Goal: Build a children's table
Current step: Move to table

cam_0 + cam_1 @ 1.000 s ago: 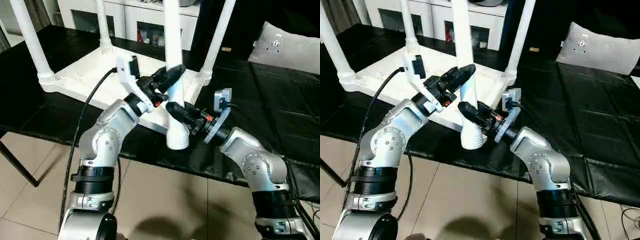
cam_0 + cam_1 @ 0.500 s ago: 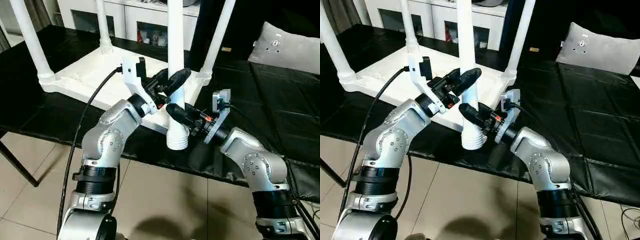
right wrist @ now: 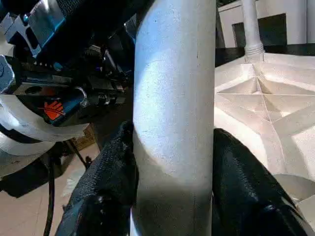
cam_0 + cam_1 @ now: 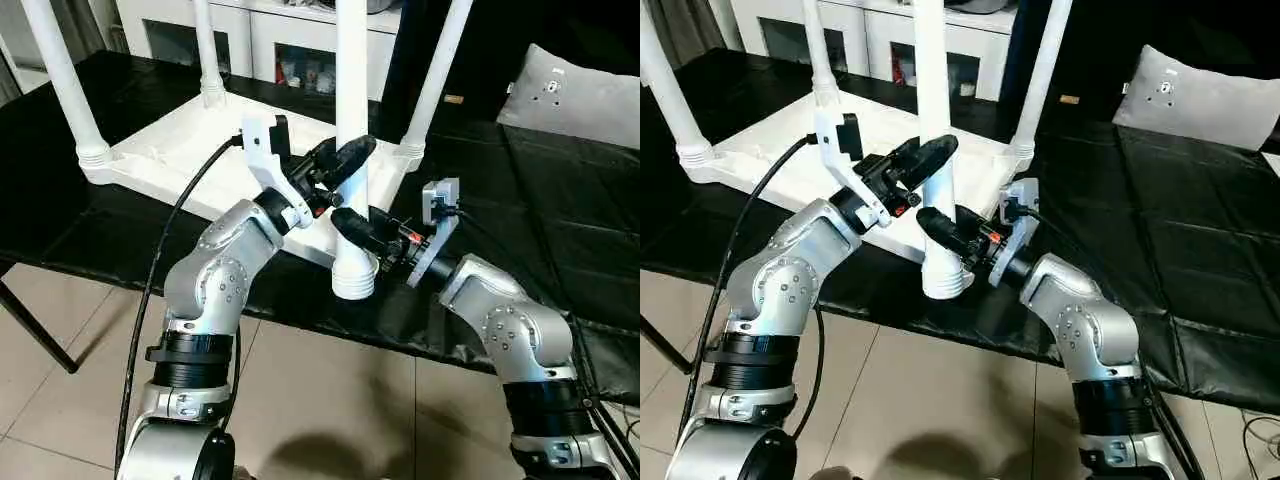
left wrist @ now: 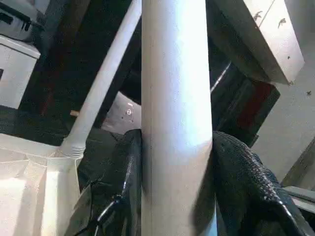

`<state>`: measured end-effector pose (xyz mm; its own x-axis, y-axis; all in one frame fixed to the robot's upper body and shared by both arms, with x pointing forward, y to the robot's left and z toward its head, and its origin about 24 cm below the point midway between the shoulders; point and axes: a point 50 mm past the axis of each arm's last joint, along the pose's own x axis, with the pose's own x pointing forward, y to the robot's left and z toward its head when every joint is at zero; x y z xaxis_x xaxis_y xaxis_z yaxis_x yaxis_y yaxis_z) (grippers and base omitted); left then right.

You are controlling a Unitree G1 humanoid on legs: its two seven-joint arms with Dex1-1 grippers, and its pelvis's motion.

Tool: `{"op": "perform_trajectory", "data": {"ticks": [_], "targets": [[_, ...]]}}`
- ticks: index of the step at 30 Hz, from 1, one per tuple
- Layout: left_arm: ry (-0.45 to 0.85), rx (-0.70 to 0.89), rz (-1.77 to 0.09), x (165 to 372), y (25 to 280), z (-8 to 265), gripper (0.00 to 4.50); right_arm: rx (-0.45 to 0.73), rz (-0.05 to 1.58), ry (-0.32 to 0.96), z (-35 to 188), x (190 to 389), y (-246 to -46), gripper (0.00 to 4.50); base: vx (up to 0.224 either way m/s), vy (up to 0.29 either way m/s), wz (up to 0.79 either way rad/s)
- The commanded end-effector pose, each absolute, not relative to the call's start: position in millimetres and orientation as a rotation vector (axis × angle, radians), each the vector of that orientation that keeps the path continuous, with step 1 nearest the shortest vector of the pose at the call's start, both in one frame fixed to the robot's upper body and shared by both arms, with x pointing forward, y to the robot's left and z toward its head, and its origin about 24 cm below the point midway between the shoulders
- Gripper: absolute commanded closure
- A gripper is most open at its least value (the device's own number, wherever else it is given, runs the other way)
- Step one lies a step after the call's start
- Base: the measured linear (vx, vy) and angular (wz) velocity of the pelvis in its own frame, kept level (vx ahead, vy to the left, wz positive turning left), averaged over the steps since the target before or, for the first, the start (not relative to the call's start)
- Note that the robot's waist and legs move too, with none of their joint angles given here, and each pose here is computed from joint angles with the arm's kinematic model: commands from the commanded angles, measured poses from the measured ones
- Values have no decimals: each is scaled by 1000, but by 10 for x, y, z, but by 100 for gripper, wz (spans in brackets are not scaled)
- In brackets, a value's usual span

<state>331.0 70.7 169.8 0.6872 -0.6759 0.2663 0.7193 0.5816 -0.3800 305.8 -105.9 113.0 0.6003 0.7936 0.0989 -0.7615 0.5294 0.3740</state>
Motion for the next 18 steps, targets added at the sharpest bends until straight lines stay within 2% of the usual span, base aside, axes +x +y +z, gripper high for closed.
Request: {"op": "perform_trajectory", "data": {"ticks": [1,10,11,15,18], "targets": [[-101,-497,-813,3312,672,1715,271,378,888,111,1094,3093,-1101,266,0,0,0],[-94,-523,-765,3359,705,1701,271,382,867,109,1102,3121,-1097,266,0,0,0],[-94,-524,-755,3368,712,1699,271,389,863,106,1107,3127,-1099,211,0,0,0],[-94,-528,-716,3412,753,1698,271,470,877,96,1156,3138,-1133,191,0,0,0],[-99,-526,-722,3411,759,1716,271,427,902,97,1171,3121,-1127,161,0,0,0]]}}
